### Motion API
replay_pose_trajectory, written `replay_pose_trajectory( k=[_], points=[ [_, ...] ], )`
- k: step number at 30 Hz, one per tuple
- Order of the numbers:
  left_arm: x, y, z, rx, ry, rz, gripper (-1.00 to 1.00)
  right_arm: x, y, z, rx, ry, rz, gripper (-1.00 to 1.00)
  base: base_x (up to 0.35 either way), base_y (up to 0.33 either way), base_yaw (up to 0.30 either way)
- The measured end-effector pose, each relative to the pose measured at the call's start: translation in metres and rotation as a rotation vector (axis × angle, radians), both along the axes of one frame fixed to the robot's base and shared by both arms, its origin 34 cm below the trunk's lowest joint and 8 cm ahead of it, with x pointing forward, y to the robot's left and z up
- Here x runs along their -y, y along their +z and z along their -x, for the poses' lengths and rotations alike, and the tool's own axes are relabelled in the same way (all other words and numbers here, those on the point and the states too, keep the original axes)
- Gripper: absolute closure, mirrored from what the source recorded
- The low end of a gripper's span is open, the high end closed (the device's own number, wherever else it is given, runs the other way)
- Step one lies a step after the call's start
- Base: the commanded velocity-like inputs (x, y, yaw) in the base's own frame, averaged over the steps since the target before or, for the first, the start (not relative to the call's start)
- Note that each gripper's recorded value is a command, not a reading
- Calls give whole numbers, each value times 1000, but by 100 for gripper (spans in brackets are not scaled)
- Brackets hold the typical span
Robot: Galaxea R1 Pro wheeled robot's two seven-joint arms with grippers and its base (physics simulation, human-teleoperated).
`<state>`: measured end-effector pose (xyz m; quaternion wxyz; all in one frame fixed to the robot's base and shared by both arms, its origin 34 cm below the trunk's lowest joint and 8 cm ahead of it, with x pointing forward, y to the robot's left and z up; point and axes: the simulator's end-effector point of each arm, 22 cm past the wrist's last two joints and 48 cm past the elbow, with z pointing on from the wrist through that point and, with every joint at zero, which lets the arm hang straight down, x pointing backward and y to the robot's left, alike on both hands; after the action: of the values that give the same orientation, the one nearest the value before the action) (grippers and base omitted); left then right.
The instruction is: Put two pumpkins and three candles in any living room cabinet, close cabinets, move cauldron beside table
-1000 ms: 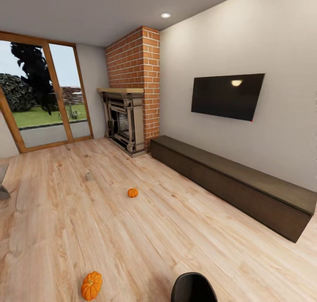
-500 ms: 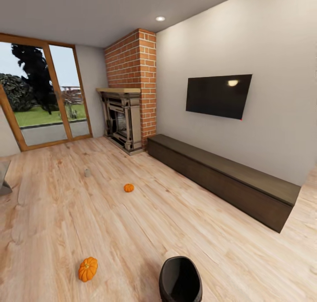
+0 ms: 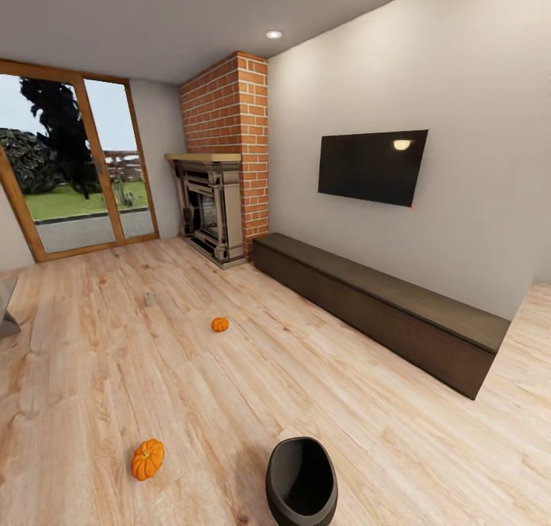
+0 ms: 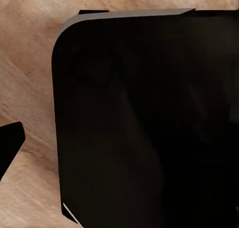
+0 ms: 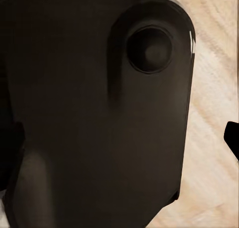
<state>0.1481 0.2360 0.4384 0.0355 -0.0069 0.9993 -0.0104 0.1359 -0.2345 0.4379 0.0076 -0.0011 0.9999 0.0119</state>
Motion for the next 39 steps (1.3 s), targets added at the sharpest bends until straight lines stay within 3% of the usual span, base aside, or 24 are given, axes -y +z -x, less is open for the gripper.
replay_pose_trajectory(
  k=[6, 23, 27, 31, 34, 36, 39],
  points=[
    [3, 0, 0, 0, -1, 4, -100, -1, 0, -10, 46, -3, -1, -100, 76, -154, 0],
    [8, 0, -1, 4, 0, 10, -100, -1, 0, -11, 51, -4, -6, -100, 21, -48, 0],
    [8, 1, -18, 37, 1, 11, -100, -1, 1, -21, 81, -5, -4, -100, 0, 0, 0],
    [6, 4, -64, 91, 5, 11, -100, 0, 6, -85, 202, -15, -3, -100, 0, 0, 0],
    [1, 9, -92, 86, 10, 7, -100, -5, 12, -129, 221, -19, -9, -100, 0, 0, 0],
    [-7, 19, -127, 97, 29, 1, -100, -9, 21, -163, 213, -20, -15, -100, 0, 0, 0],
    [-35, 54, -197, 150, 109, -19, -100, -12, 57, -236, 234, -24, -23, -100, 0, 0, 0]
  ],
)
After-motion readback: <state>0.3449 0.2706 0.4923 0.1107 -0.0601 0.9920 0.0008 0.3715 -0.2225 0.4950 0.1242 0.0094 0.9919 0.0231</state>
